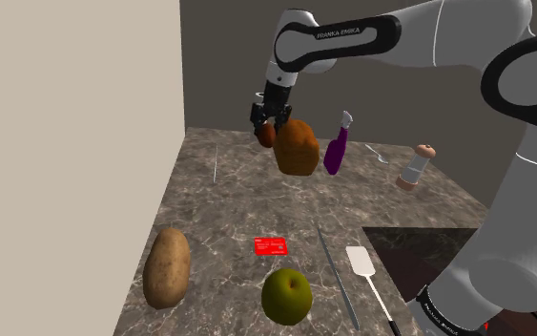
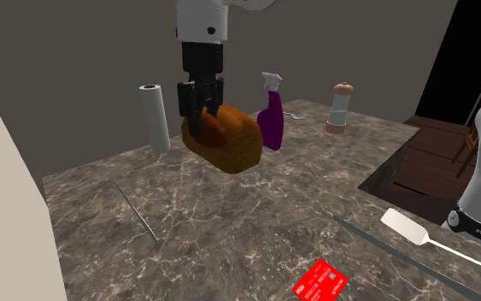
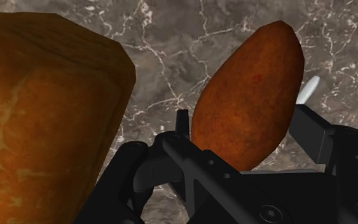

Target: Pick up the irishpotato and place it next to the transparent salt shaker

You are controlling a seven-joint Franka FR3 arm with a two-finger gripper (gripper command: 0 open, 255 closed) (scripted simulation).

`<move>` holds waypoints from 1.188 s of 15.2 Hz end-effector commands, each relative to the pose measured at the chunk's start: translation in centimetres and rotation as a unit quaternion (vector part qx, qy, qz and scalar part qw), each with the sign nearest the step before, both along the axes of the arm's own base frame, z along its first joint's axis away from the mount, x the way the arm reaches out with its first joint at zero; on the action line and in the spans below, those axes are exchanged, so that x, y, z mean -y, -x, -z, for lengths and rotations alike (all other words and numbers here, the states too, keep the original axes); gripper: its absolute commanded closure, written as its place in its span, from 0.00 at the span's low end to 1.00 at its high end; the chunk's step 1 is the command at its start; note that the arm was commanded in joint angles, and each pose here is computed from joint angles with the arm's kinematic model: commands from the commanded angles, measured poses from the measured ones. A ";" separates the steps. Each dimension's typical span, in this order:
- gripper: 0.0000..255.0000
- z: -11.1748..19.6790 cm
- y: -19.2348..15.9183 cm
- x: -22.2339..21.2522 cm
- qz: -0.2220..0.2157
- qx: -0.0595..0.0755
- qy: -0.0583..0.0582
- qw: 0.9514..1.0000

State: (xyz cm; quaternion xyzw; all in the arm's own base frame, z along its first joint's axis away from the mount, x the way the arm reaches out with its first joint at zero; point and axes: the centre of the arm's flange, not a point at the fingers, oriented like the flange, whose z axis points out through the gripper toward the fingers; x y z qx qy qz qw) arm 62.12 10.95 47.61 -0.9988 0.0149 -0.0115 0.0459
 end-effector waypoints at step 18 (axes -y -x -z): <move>1.00 -10.1 0.0 0.0 0.000 0.000 0.000 1.000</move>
